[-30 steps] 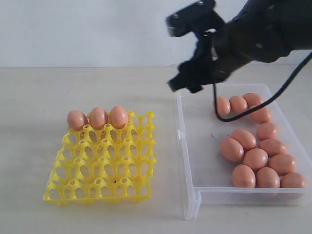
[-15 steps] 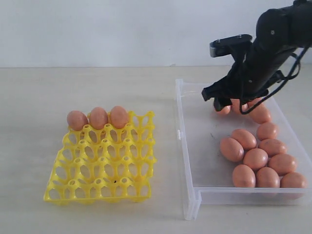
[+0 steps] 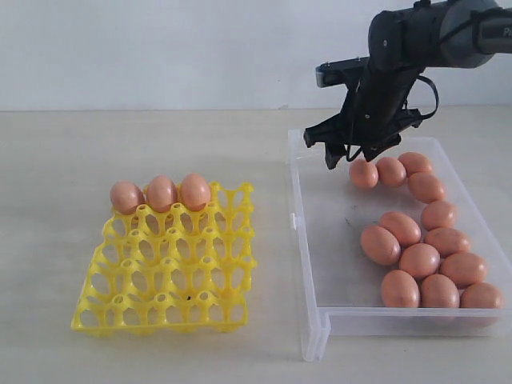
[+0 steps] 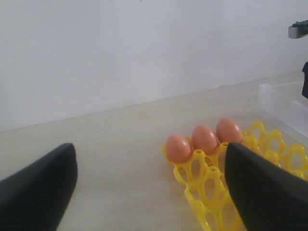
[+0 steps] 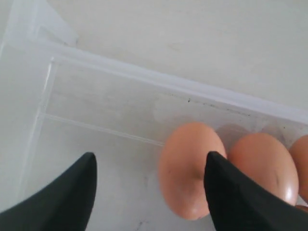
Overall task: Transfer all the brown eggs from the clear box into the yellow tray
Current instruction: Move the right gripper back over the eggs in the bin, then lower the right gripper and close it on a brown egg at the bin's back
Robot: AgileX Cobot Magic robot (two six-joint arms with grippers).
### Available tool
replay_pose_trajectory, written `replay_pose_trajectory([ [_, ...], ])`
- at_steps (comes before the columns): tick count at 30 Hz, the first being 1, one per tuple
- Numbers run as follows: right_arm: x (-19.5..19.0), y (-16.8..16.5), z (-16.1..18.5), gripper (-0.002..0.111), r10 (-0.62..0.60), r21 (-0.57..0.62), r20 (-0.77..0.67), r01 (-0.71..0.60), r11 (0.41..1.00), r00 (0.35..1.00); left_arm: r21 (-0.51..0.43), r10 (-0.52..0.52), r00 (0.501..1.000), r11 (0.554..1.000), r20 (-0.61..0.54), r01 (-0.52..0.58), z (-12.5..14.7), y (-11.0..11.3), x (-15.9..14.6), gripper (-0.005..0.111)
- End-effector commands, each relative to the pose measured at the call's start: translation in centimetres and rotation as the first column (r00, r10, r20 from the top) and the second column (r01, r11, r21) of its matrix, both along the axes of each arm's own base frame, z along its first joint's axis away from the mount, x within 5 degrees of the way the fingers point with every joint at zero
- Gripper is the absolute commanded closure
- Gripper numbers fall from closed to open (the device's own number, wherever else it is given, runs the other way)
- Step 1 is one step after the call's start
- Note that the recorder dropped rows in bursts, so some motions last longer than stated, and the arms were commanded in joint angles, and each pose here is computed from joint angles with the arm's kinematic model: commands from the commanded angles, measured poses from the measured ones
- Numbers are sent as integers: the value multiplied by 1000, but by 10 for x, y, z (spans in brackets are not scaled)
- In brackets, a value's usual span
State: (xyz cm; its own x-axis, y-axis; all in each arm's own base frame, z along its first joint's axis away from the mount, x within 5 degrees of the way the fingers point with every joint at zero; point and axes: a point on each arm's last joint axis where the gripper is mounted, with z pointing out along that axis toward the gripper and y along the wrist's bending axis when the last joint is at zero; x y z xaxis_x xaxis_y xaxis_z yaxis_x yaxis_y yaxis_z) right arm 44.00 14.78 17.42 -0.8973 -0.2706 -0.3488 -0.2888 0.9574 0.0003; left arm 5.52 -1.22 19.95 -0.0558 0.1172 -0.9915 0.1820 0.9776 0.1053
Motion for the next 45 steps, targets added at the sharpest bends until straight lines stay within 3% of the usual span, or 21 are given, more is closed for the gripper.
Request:
replay_pose_trajectory([
  [1,7,-5,0,52,-26,-29,6,26,999,1000,-14,-6,1000,1000,-2,6,-1,0,0,29],
  [7,9,-13,0,52,-63,-111,26,65,992,998,-14,-6,1000,1000,-2,6,-1,0,0,29],
  [34,16,-19,-23,52,-122,-89,9,123,988,992,-14,-6,1000,1000,-2,6,-1,0,0,29],
  [36,16,-22,-23,58,-141,-75,-4,140,987,990,-14,-6,1000,1000,-2,6,-1,0,0,29],
  [40,17,-28,-33,94,-170,-66,-44,167,984,984,-14,-6,1000,1000,-2,6,-1,0,0,29],
  [41,17,-28,-35,107,-156,-72,-46,153,986,987,-14,-6,1000,1000,-2,6,-1,0,0,29],
  [45,26,-19,-29,108,-97,4,82,97,995,992,-14,-6,1000,1000,-2,6,-1,0,0,29],
])
